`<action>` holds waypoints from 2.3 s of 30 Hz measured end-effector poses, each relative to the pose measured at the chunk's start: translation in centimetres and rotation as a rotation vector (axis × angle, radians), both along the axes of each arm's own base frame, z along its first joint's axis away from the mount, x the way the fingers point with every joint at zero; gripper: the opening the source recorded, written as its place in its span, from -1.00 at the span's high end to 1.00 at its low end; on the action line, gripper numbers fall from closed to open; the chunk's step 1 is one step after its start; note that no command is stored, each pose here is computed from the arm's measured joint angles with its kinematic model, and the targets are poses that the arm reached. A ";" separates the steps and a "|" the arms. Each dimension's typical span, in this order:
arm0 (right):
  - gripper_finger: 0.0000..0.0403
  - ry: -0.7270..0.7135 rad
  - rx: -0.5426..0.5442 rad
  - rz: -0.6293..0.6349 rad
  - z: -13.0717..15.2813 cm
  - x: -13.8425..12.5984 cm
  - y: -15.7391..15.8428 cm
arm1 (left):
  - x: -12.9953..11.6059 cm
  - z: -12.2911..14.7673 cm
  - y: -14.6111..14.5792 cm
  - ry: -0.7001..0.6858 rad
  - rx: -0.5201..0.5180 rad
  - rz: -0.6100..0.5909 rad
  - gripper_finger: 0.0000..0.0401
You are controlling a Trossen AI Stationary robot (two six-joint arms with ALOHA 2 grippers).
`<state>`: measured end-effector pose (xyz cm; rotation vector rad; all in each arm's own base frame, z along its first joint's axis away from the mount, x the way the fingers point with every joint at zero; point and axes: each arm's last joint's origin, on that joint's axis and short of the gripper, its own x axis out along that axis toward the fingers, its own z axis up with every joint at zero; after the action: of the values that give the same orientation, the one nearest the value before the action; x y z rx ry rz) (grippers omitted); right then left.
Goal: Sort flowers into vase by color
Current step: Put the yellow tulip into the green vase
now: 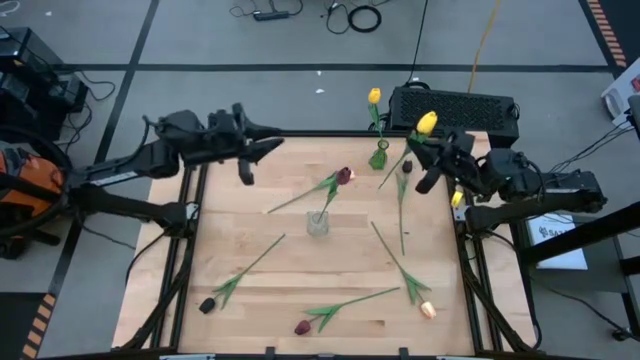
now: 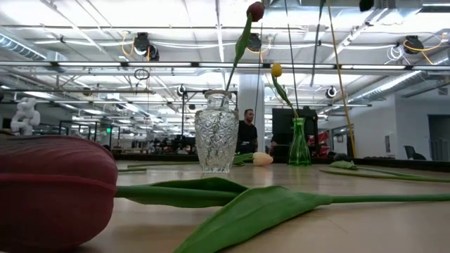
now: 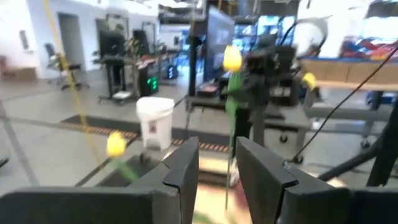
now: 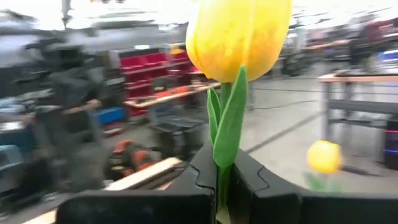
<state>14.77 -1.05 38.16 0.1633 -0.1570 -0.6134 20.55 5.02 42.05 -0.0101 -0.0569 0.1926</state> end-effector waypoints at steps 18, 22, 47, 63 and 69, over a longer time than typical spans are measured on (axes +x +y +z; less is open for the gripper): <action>1.00 0.068 -0.022 -0.412 -1.7 4.4 -5.5 | -6.4 -6.3 4.3 0.048 -0.002 0.205 0.43; 1.00 0.045 -0.031 -0.420 -1.7 4.4 -7.1 | -6.9 -6.3 5.0 0.049 -0.012 0.221 0.43; 1.00 0.139 -0.016 -0.475 -3.6 5.3 -11.1 | -7.6 -6.4 6.0 0.057 -0.024 0.268 0.43; 1.00 0.246 0.073 -0.489 -7.2 8.0 -13.1 | -7.6 -6.4 6.0 0.057 -0.026 0.267 0.43; 0.95 0.293 0.096 -0.489 -8.3 8.7 -13.4 | -7.6 -6.4 6.0 0.057 -0.026 0.267 0.43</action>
<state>23.42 -14.45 29.82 0.1261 0.1225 -1.1239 12.99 11.04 35.61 -0.0226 0.0012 0.4609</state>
